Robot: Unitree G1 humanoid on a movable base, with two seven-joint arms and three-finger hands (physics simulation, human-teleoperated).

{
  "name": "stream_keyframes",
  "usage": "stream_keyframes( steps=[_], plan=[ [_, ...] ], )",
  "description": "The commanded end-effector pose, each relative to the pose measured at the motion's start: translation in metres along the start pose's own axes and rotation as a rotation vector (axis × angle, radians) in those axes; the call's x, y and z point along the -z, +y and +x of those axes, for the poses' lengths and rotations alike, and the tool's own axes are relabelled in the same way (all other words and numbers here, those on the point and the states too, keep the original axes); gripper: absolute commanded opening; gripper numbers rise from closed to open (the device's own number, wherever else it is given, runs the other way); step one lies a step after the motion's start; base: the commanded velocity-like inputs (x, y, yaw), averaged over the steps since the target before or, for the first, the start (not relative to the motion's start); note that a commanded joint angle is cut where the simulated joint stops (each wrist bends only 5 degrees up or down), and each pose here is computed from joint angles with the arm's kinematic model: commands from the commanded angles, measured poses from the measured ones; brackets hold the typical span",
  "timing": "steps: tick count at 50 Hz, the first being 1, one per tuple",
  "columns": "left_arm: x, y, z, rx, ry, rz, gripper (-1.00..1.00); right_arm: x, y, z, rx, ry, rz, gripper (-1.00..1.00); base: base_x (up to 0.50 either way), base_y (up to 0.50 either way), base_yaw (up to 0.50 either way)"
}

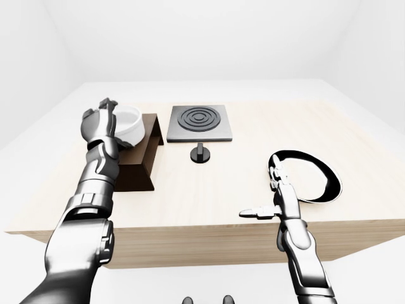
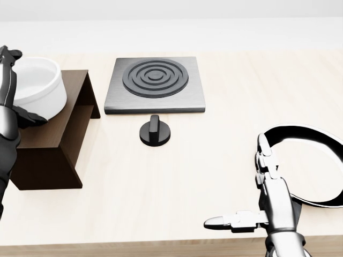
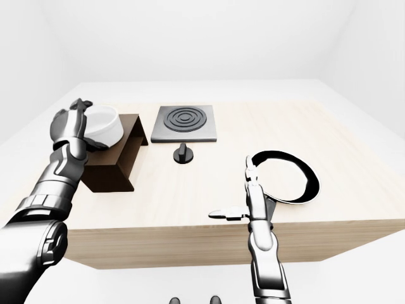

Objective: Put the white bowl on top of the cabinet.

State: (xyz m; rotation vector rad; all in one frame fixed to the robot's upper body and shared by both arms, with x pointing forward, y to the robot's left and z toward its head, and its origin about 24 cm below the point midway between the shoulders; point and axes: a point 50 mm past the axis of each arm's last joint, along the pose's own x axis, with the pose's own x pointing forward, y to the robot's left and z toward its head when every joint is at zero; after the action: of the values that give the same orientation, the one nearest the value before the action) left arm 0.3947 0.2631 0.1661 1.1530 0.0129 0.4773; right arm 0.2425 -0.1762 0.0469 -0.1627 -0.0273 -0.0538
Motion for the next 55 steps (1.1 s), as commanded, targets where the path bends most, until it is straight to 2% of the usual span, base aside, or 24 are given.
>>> stream_keyframes(
  steps=[1,23,26,28,30,32,35,36,39,40,42,44,53,55],
  plan=[
    [-0.002,0.002,0.0,-0.031,-0.008,0.015,1.0,0.0,0.001,0.0,-0.005,0.002,-0.005,1.0,0.0,0.0,0.0],
    [-0.005,0.002,0.0,-0.032,-0.025,0.018,1.0,0.002,0.003,0.0,-0.013,0.006,-0.009,1.0,0.0,0.0,0.0],
    [-0.006,0.002,-0.003,-0.021,-0.038,-0.002,1.0,0.002,0.002,0.001,-0.011,0.006,-0.01,1.0,0.0,0.0,0.0],
    [-0.011,0.008,-0.008,-0.033,-0.098,0.023,1.0,0.002,0.002,0.002,-0.008,0.007,-0.007,1.0,0.0,0.0,0.0],
    [-0.013,0.009,-0.01,-0.029,-0.116,0.03,1.0,0.002,0.002,0.002,-0.007,0.007,-0.008,1.0,0.0,0.0,0.0],
    [-0.02,0.016,-0.016,-0.064,-0.172,0.086,1.0,0.002,0.003,0.0,-0.009,0.006,-0.009,1.0,0.0,0.0,0.0],
    [-0.02,0.016,-0.016,-0.063,-0.172,0.093,1.0,0.002,0.003,0.0,-0.009,0.006,-0.009,1.0,0.0,0.0,0.0],
    [-0.032,0.023,-0.027,-0.058,-0.249,0.13,1.0,0.002,0.003,0.0,-0.009,0.005,-0.011,1.0,0.0,0.0,0.0],
    [-0.034,0.025,-0.03,-0.059,-0.26,0.157,1.0,0.002,0.003,0.0,-0.01,0.005,-0.01,1.0,0.0,0.0,0.0],
    [-0.042,0.03,-0.038,-0.06,-0.301,0.197,1.0,0.002,0.003,0.0,-0.01,0.004,-0.011,1.0,0.0,0.0,0.0],
    [-0.045,0.031,-0.043,-0.057,-0.311,0.227,1.0,0.001,0.003,0.0,-0.01,0.004,-0.011,1.0,0.0,0.0,0.0],
    [-0.047,0.034,-0.047,-0.064,-0.315,0.216,1.0,0.001,0.003,0.0,-0.008,0.004,-0.011,1.0,0.0,0.0,0.0],
    [-0.054,0.052,-0.07,-0.093,-0.332,0.328,1.0,0.002,0.004,0.002,-0.004,0.004,-0.016,1.0,0.0,0.0,0.0],
    [-0.059,0.06,-0.085,-0.11,-0.347,0.359,1.0,0.002,0.004,0.001,-0.004,0.004,-0.018,1.0,0.0,0.0,0.0]
  ],
)
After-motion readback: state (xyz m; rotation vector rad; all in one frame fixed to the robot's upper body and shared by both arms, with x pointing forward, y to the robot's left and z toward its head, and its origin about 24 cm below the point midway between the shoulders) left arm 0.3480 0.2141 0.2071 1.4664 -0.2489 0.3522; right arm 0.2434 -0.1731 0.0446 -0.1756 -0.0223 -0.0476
